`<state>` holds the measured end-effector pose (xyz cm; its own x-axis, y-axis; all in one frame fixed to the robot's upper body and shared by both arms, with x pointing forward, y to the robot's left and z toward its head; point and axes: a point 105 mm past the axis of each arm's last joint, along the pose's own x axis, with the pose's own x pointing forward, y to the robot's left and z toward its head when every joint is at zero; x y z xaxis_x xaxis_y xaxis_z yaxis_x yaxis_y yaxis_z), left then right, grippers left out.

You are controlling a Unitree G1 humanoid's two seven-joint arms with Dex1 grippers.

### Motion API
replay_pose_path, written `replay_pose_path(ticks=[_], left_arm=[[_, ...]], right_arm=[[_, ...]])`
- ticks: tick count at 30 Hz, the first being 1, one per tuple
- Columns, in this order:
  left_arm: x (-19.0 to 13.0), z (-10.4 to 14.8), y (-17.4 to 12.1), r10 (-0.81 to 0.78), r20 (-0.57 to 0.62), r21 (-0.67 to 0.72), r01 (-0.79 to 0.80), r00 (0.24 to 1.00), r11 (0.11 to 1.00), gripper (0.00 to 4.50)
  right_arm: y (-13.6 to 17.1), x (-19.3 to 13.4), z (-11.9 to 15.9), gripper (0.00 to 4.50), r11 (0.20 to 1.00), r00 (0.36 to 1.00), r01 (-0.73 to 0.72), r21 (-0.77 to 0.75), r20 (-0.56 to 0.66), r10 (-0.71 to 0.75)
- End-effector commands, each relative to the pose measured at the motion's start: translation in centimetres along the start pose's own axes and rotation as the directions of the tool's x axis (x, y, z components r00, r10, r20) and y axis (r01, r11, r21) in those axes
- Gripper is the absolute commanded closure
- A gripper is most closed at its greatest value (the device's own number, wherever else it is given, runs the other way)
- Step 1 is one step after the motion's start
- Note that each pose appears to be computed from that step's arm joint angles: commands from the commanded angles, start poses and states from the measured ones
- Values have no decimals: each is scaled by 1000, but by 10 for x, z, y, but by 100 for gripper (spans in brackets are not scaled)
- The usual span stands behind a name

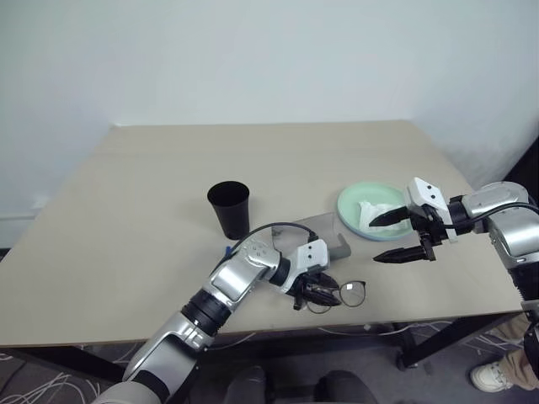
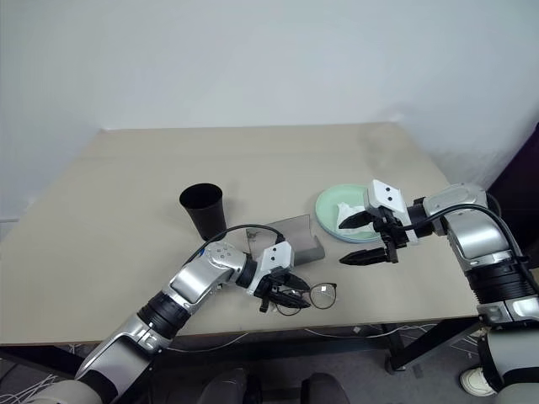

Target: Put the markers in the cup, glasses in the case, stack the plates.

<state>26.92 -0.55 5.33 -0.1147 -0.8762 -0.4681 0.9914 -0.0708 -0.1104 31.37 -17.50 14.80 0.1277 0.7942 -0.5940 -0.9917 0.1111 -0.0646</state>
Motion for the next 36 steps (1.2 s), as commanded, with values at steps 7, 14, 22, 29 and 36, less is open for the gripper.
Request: replay_pose_path(ticks=[7, 14, 22, 29, 36], left_arm=[[-1, 14, 5, 32, 35, 44, -33, 999, 998, 445], [-17, 35, 11, 32, 123, 7, -34, 992, 999, 445], [-59, 59, 26, 21, 186, -96, -3, 982, 995, 445], [-88, 46, 59, 119, 102, -118, -107, 988, 987, 445], [-85, 37, 82, 197, 95, -67, -191, 976, 979, 445]], right_arm=[[-6, -6, 9, 0, 998, 999, 35, -44, 10, -35], [-7, -5, 10, 0, 998, 999, 32, -46, 7, -32], [-10, -4, 10, 0, 998, 1000, 28, -49, 9, -27], [-11, -3, 12, 0, 998, 1000, 29, -57, 12, -28], [-9, -4, 15, 0, 998, 1000, 25, -64, 14, -24]])
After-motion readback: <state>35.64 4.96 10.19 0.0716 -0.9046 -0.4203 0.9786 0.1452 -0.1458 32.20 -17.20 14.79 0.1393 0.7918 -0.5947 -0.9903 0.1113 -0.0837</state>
